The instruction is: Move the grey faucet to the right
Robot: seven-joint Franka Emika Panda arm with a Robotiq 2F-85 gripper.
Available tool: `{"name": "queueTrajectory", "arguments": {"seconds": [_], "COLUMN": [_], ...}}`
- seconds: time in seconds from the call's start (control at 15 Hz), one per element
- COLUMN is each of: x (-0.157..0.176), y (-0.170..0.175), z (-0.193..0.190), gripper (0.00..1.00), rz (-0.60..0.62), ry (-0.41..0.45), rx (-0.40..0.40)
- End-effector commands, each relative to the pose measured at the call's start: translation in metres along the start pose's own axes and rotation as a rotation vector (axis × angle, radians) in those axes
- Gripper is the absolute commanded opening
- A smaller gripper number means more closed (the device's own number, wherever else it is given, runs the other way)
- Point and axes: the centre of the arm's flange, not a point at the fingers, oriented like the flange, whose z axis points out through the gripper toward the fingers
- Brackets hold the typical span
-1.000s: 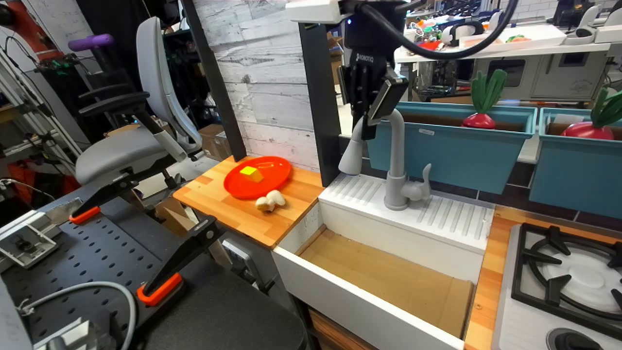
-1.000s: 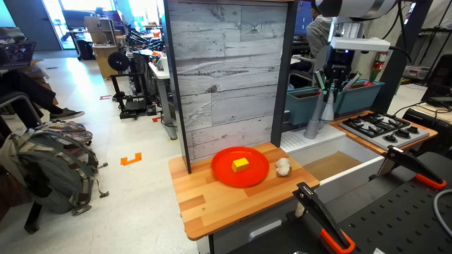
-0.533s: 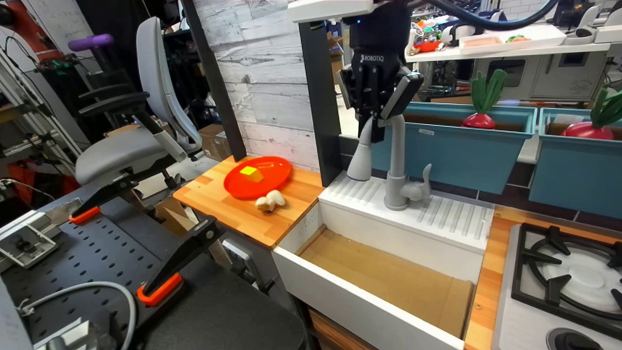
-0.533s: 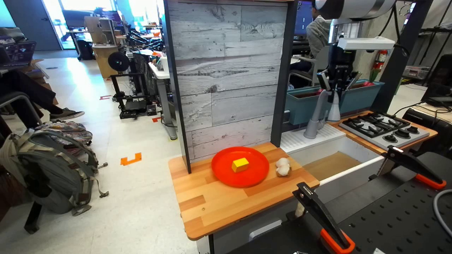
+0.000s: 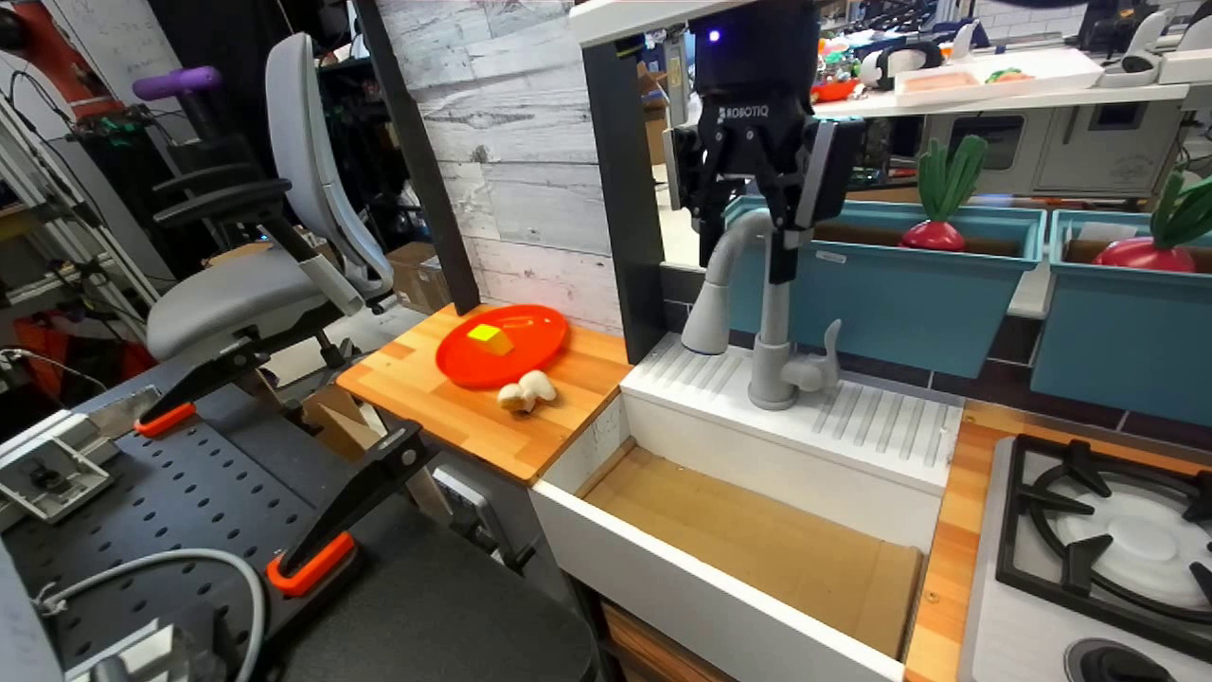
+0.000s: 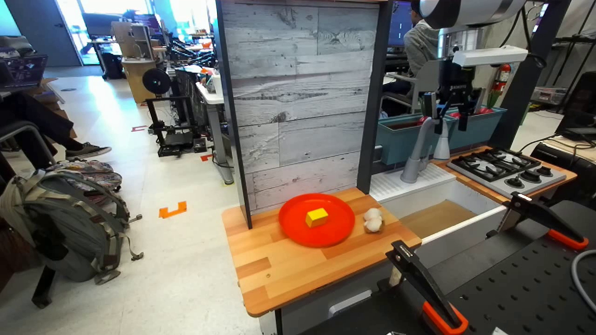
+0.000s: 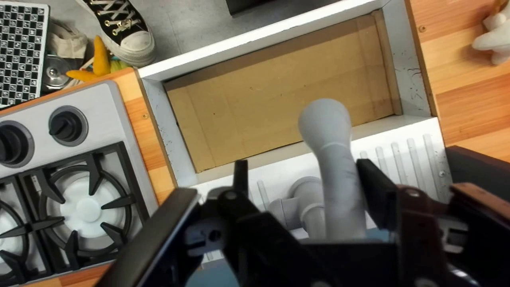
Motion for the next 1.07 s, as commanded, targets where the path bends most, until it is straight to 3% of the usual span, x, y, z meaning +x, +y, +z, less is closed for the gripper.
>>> {"name": "queueTrajectory", "arguments": {"seconds": [0.0,0.53,1.0], "x": [-0.010,-0.018,-0.092], "y": [0.030,0.006,-0.008], "z": [-0.017,-0.036,-0.089], "gripper": [0.99,1.00,1.00], "rz": [-0.012,-0.075,-0.147], "ry": [-0.036,0.043,0.146], "rx": [-0.083,-0.025,-0.006]}}
